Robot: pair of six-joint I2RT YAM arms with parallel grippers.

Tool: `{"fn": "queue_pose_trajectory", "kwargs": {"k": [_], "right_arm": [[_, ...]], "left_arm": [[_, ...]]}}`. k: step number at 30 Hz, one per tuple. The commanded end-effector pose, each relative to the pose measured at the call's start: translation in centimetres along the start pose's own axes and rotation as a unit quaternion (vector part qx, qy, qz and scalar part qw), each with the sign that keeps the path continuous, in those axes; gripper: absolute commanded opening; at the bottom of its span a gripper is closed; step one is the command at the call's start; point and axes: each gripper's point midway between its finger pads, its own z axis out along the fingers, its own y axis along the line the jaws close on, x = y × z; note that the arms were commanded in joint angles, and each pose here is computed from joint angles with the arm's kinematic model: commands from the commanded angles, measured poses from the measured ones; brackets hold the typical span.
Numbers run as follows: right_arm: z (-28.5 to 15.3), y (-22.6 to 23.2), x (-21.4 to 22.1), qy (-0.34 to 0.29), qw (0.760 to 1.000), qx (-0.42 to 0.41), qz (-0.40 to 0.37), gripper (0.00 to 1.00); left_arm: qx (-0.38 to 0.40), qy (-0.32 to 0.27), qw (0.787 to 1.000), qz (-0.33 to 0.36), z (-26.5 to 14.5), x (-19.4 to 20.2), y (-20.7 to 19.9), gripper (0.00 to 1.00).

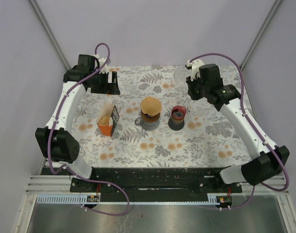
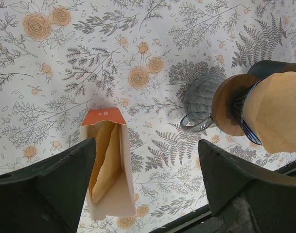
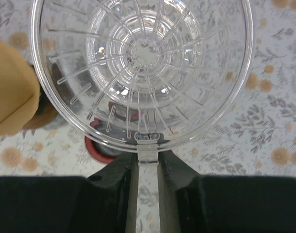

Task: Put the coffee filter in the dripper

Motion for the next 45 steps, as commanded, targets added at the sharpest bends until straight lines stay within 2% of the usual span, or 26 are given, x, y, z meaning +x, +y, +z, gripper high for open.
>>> {"fn": "queue_pose_trajectory", "kwargs": {"k": [1, 3, 9, 16, 26, 42, 43, 45], "right_arm": [[-2.9, 2.7, 1.4, 0.004, 0.999, -0.037, 0.029, 0.00], [-3.2, 2.6, 3.0, 0.022, 0.999, -0.022, 0.038, 0.00], [-3.7, 5.9, 6.3, 0.066, 0.994, -0.061, 0.056, 0.00], [-3.9, 5.8, 8.3, 0.120, 0.990, -0.045, 0.057, 0.00], [-2.7, 7.5, 9.0, 0.115, 0.988, -0.087, 0.062, 0.00], [-1.3, 6.1, 11.2, 0.165, 0.985, -0.042, 0.028, 0.00], [-1.3, 6.3, 11.2, 0.167, 0.985, -0.046, 0.026, 0.01], [-1.4, 6.7, 11.1, 0.171, 0.983, -0.057, 0.023, 0.15]], "left_arm": [[0.010, -0.018, 1.000, 0.005, -0.1, -1.0, -0.2, 0.89], [0.011, -0.018, 1.000, 0.005, -0.1, -1.0, -0.2, 0.89], [0.007, -0.021, 1.000, 0.006, -0.4, -1.1, -0.2, 0.89], [0.007, -0.023, 1.000, 0.007, -0.7, -1.0, -0.2, 0.89], [0.008, -0.023, 1.000, 0.010, -0.7, -0.9, -0.3, 0.89], [0.007, -0.018, 1.000, 0.009, -0.3, -0.7, -0.1, 0.89], [0.006, -0.019, 1.000, 0.009, -0.4, -0.7, 0.0, 0.89], [0.007, -0.018, 1.000, 0.010, -0.3, -0.7, -0.1, 0.89]]}}
